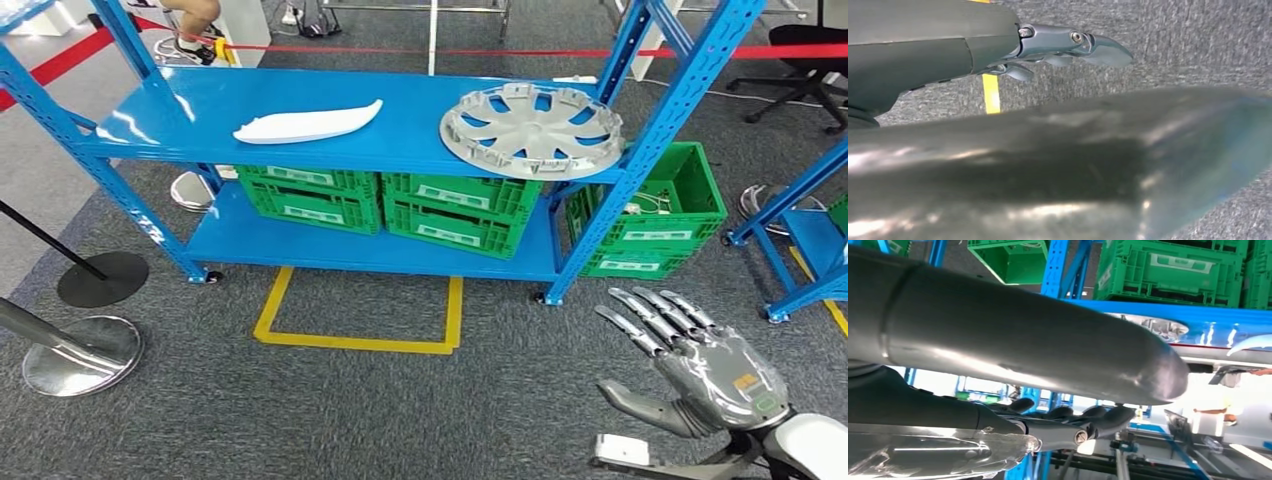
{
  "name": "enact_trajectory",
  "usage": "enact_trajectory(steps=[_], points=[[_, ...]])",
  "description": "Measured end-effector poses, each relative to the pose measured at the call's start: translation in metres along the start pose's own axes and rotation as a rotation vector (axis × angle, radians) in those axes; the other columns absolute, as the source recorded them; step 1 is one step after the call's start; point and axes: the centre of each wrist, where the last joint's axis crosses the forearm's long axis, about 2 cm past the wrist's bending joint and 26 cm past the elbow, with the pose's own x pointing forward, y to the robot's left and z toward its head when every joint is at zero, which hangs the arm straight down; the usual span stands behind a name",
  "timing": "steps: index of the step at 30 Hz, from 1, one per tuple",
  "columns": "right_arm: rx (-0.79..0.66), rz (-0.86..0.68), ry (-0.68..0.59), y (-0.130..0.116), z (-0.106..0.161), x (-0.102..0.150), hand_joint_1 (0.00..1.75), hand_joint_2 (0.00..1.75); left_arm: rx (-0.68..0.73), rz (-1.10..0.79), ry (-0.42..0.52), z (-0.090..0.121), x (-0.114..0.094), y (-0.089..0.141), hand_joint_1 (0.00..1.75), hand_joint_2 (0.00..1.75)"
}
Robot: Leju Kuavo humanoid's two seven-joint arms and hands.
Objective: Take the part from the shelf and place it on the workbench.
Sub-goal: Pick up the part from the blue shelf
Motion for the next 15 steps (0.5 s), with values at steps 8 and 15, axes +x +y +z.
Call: enact_trajectory(steps=[8, 15], points=[[0.010, -0.011, 0.002, 0.0007, 0.0006, 0.0008, 0.00, 0.00, -0.008, 0.011, -0.001, 0.0042, 0.0006, -0.0031, 0.00, 0.00], [0.007, -0.014, 0.001, -0.0005, 0.0013, 0.0023, 0.00, 0.00, -0.020, 0.019, -0.004, 0.0050, 0.0023, -0.0057, 0.00, 0.00]])
